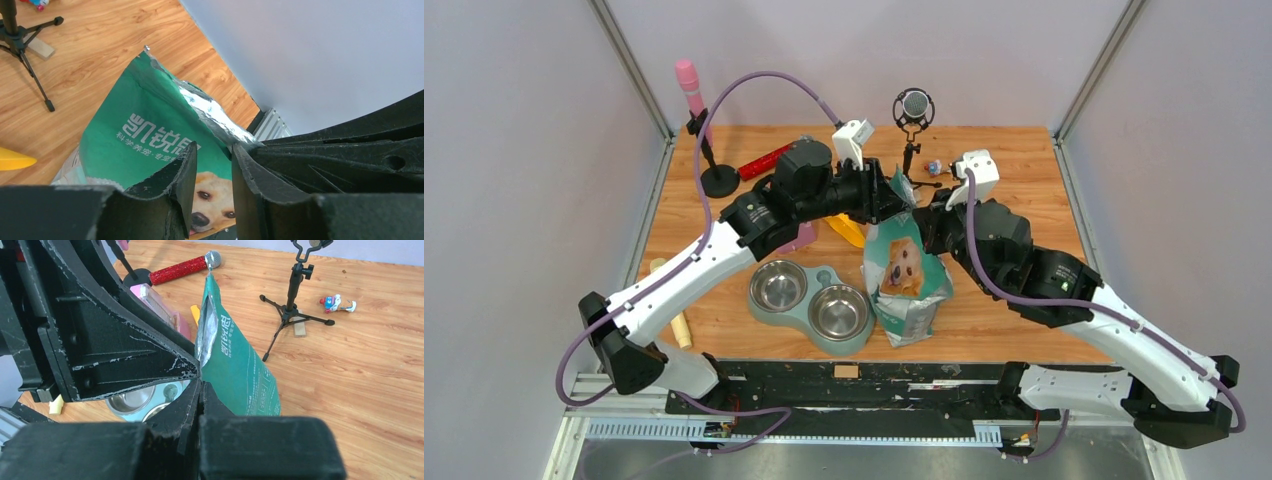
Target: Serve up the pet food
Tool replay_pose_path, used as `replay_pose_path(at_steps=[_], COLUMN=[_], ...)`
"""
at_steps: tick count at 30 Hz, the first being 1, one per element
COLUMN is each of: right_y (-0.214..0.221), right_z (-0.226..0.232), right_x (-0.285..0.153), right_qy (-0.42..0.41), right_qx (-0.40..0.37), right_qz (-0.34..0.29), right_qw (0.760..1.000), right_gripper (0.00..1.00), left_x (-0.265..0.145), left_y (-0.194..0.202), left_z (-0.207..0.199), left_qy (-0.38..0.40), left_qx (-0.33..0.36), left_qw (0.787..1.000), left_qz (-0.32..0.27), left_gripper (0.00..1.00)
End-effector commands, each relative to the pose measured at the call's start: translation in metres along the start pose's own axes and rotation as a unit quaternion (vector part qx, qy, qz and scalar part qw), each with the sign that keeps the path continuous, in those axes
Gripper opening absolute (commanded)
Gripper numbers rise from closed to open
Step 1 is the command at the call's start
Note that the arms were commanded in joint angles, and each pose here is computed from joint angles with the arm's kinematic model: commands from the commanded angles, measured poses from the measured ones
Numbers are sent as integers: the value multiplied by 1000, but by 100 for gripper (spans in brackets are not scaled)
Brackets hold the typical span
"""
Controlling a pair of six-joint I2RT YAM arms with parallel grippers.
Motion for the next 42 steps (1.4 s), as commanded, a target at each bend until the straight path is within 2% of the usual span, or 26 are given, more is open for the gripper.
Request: replay_pose_path(at_steps=[1, 5, 13, 15, 16, 18, 20, 23, 26, 28, 33, 38, 42], right_y=[-9, -8, -11, -13, -12, -15, -20, -30, -41, -47, -43, -34, -29], right_z=[6, 11, 11, 12, 12, 10, 0, -23, -51, -59, -55, -33, -22], right_x=[2, 6, 1, -1, -1, -1, 0, 0, 0, -1, 4, 1, -7], right_qy=[-23, -35, -48, -53, -53, -47, -16, 57, 158, 197, 187, 85, 30], right_qx=[36, 30, 35, 36, 34, 29, 17, -27, -96, -124, -134, -92, -63], right_qz=[-3, 0, -8, -12, -12, -18, -36, -61, -88, -96, -87, -62, -48], right_qw=[999, 999, 998, 998, 998, 998, 999, 996, 979, 968, 969, 990, 996], right_gripper=[0, 0, 0, 0, 0, 0, 0, 0, 0, 0, 0, 0, 0], left_x=[7, 20, 31, 33, 33, 34, 32, 21, 8, 2, -2, -10, -17], left_y=[-4, -3, 0, 2, 4, 6, 14, 23, 37, 43, 53, 41, 28], left_z=[-4, -12, -13, -12, -11, -10, -7, 6, 15, 18, 22, 15, 7], left_qy=[14, 47, 55, 53, 52, 54, 50, -19, -51, -64, -82, -73, -59], left_qx=[9, 2, -11, -16, -16, -10, 5, 39, 64, 77, 93, 95, 99], left_qw=[1000, 999, 998, 998, 998, 997, 997, 997, 992, 989, 982, 987, 990], left_qz=[3, 23, 32, 37, 42, 48, 60, 71, 97, 110, 140, 111, 81], left_gripper=[37, 37, 35, 19, 4, 0, 0, 0, 0, 0, 0, 0, 0])
Point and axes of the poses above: each gripper's point midway between its finger pads, its own x axis out along the fingers, its own z axis along the line the jaws close on, y = z × x, the point moved 3 cm from there along -x, back along the fingers, and after that the axes turned 12 degrees about x, right-handed, at the moved point
